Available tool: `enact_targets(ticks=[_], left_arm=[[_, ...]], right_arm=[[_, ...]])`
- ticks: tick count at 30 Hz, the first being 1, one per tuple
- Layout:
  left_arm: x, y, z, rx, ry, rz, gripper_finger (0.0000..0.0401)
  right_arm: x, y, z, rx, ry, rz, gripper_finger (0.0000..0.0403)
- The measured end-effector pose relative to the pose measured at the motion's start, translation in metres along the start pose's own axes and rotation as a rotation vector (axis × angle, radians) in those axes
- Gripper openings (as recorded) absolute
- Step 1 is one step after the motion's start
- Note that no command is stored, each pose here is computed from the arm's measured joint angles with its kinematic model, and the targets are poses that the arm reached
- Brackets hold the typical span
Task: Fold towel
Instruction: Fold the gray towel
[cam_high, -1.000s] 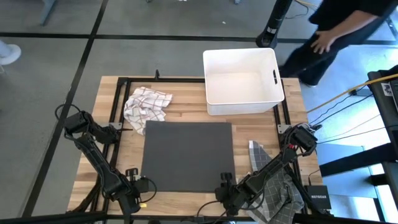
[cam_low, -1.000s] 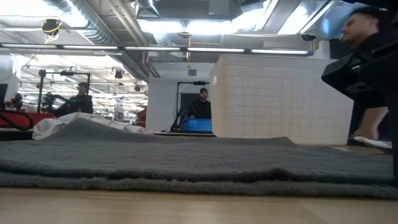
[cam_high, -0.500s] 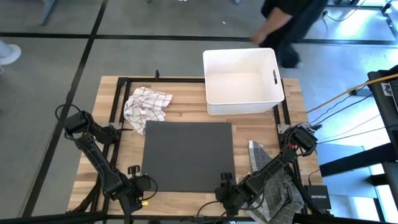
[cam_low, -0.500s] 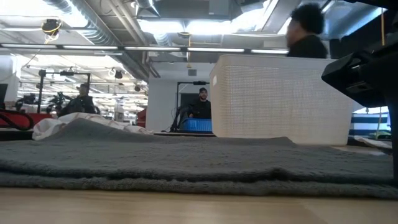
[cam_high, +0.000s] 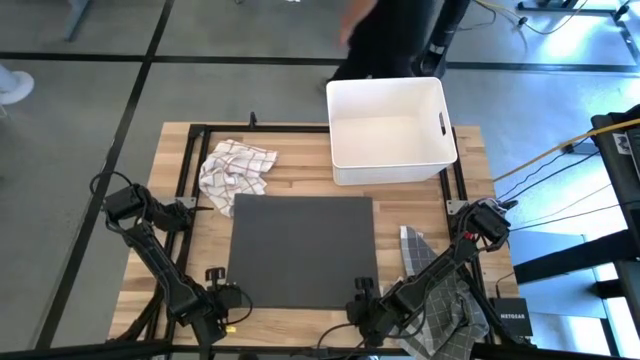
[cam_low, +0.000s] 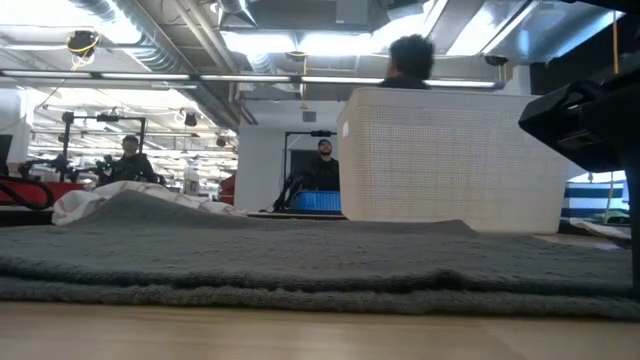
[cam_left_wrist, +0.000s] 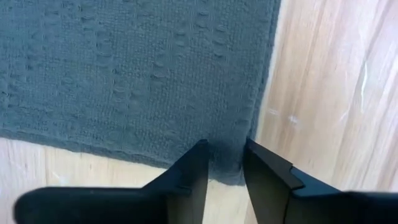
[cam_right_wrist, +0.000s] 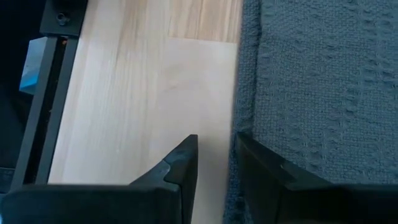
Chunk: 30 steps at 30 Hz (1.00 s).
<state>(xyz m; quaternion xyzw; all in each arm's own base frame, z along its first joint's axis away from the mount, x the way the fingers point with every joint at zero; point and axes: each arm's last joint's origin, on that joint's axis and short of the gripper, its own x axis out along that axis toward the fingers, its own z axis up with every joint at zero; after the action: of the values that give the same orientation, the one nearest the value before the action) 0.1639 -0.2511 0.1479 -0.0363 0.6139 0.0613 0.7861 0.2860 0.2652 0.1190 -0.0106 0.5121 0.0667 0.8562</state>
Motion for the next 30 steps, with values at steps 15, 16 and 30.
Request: enact_targets(ticks=[15,16,30], left_arm=[[-0.007,-0.004,-0.009,-0.038,0.065,-0.052,0.0004],[-0.009,-0.004,-0.01,-0.047,0.069,-0.059,0.0004],[-0.015,-0.013,-0.008,-0.084,-0.008,-0.155,0.0021]], right_arm=[[0.0,0.0,0.0,0.002,-0.001,-0.001,0.0111],[0.0,0.0,0.0,0.002,-0.001,-0.001,0.0111],[0.0,0.0,0.0,0.004,-0.002,-0.002,0.0111]])
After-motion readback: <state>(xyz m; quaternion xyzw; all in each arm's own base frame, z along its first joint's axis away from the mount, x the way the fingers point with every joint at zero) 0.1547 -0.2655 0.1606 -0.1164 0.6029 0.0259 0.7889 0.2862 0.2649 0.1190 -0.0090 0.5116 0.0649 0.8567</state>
